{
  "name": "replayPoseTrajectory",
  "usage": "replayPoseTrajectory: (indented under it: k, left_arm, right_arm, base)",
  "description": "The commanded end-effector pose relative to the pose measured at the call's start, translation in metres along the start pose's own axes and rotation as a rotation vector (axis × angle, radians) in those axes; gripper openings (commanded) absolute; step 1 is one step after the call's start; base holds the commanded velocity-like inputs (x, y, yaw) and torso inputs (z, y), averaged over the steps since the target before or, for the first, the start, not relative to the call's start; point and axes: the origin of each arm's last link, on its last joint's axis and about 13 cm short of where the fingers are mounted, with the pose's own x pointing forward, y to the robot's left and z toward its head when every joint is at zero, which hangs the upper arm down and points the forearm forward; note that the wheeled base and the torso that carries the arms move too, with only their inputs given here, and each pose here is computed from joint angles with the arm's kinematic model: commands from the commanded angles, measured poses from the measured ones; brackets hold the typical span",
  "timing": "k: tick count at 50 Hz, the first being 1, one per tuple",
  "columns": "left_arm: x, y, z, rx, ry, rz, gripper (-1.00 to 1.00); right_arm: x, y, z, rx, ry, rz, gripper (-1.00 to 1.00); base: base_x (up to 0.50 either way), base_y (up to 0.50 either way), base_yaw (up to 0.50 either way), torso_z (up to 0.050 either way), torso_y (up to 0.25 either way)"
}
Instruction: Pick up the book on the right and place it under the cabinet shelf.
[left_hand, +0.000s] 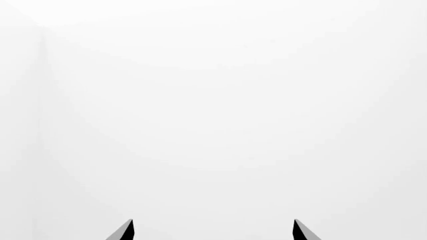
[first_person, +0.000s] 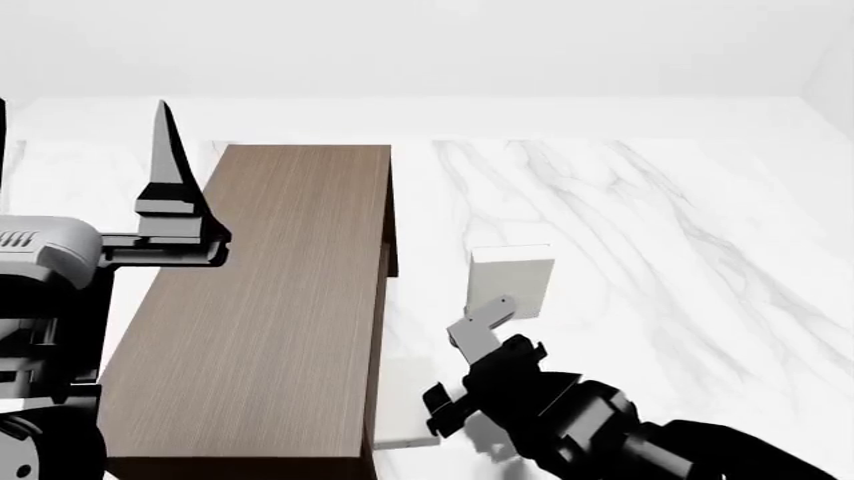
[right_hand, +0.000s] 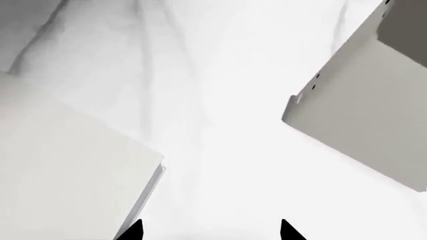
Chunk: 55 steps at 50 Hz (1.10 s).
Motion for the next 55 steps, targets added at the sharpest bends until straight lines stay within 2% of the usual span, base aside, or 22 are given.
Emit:
replayPoseTrajectory:
  k: [1,55]
  left_arm:
    - [0.0,0.0,0.0,-0.001,0.0,0.0,1.0]
    - [0.0,0.001,0.002,-0.007,-0.006,0.001,1.0]
  right_arm:
    - [0.002,0.018,-0.001,0.009,0.015,0.101,1.0]
    - [0.007,0.039,0.014,-0.013,-0.035,0.178,1.0]
  base:
    - [0.0,0.0,0.0,0.0,0.0]
    - [0.0,0.0,0.0,0.0,0.0]
